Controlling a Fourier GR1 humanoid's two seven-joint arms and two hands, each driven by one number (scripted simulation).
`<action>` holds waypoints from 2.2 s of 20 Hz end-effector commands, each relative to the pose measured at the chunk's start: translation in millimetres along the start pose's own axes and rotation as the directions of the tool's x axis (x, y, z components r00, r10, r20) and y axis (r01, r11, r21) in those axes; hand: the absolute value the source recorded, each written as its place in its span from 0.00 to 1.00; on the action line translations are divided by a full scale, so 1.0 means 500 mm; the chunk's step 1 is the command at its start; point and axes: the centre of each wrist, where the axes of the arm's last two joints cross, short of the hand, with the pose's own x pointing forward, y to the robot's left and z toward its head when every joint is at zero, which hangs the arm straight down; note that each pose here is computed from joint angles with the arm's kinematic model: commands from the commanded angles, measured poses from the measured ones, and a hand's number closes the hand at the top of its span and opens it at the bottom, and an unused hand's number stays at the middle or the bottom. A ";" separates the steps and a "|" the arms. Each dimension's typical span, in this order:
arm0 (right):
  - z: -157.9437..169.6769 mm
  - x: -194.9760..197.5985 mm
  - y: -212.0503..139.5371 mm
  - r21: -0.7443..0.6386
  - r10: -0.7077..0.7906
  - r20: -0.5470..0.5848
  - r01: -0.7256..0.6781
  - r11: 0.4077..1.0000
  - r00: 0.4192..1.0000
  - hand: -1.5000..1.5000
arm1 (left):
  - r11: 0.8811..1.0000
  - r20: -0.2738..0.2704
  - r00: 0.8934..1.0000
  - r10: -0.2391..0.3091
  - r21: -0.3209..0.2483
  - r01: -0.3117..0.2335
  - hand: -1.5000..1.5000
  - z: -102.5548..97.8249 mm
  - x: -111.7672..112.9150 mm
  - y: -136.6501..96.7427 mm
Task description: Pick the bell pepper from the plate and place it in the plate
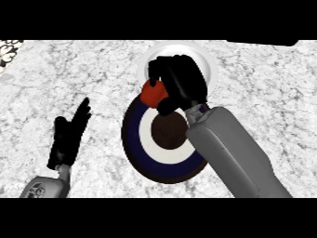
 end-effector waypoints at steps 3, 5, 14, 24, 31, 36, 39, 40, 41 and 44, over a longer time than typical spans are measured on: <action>-0.069 0.093 -0.011 -0.143 -0.030 -0.131 0.011 0.990 0.991 1.00 | 1.000 -0.008 1.000 -0.004 0.026 0.004 0.50 0.014 -0.021 0.023; -0.092 0.090 -0.017 -0.121 -0.041 -0.164 0.021 0.992 0.986 1.00 | 0.998 -0.036 0.999 0.022 0.057 -0.020 0.50 0.006 -0.025 0.034; -0.172 0.026 0.008 -0.123 -0.012 -0.259 -0.021 0.992 0.966 1.00 | 0.999 -0.005 1.000 0.011 0.034 -0.010 0.50 -0.001 -0.023 0.034; -0.162 -0.113 0.054 0.141 0.037 -0.344 0.013 0.990 0.938 1.00 | 0.999 0.011 1.000 0.017 0.037 -0.017 0.50 -0.001 0.006 0.017; -0.150 -0.182 0.049 0.350 0.065 -0.399 0.086 0.933 0.915 0.00 | 0.999 0.014 1.000 0.004 0.034 -0.005 0.50 -0.001 -0.023 0.006; -0.144 -0.201 0.045 0.369 -0.023 -0.300 0.139 0.919 0.954 0.00 | 0.999 0.008 1.000 0.010 0.039 -0.011 0.50 0.017 0.020 -0.009; -0.146 -0.207 0.030 0.267 -0.214 -0.213 0.267 0.926 0.953 0.00 | 0.998 0.005 1.000 0.009 0.055 -0.010 0.50 0.005 -0.008 0.023; -0.133 -0.185 0.071 0.224 -0.286 -0.203 0.329 0.917 0.936 0.00 | 0.999 0.005 1.000 0.010 0.033 -0.010 0.50 0.015 0.006 0.019; -0.151 -0.187 0.030 0.135 -0.389 -0.178 0.414 0.900 0.904 0.00 | 0.999 0.006 1.000 0.012 0.039 -0.012 0.50 0.009 0.001 0.028; -0.164 -0.189 -0.002 0.006 -0.597 -0.151 0.605 0.796 0.788 0.00 | 0.998 -0.006 1.000 0.030 0.051 -0.029 0.50 0.004 -0.015 0.024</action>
